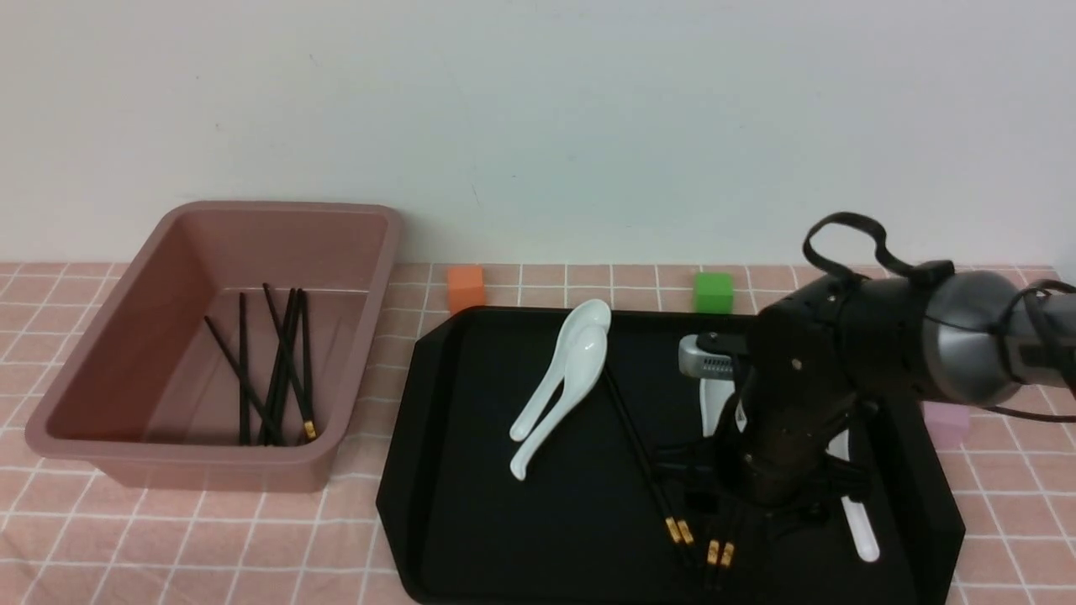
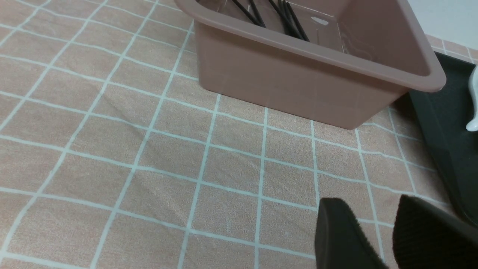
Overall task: On pink tablecloth take chopsticks from black tray and put them in box.
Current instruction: 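Move the gripper over the chopsticks on the black tray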
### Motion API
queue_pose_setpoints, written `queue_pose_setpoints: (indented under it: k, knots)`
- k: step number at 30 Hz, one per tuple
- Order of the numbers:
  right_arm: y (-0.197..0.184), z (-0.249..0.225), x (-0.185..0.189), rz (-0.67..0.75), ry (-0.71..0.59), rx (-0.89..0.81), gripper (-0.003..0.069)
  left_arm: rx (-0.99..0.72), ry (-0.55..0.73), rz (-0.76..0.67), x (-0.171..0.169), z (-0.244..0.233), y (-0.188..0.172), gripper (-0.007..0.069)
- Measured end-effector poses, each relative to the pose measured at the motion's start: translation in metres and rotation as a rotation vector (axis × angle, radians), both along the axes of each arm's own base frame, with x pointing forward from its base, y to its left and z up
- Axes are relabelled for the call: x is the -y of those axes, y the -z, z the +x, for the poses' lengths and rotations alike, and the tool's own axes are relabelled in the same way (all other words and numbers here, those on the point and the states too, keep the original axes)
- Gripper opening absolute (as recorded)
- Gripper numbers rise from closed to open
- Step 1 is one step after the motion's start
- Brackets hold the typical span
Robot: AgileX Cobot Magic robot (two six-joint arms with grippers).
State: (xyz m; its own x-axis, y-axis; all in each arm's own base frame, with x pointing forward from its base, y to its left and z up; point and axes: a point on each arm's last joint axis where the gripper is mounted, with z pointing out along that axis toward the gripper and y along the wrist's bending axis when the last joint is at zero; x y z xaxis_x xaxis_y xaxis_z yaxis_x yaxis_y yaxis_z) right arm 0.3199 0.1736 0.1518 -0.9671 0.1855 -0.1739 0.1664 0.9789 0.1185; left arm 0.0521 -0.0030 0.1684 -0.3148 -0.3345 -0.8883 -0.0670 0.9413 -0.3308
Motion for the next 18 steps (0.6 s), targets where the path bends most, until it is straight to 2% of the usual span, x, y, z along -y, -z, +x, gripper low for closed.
queue_pose_setpoints:
  k: [6, 18]
  knots:
    - [0.0018, 0.0033, 0.0032, -0.003, 0.013, -0.005, 0.0426, 0.000, 0.000, 0.000, 0.0000, 0.0000, 0.0000, 0.0237]
    - [0.0030, 0.0043, 0.0077, -0.026, -0.016, -0.017, 0.0230, 0.000, 0.000, 0.000, 0.0000, 0.0000, 0.0000, 0.0237]
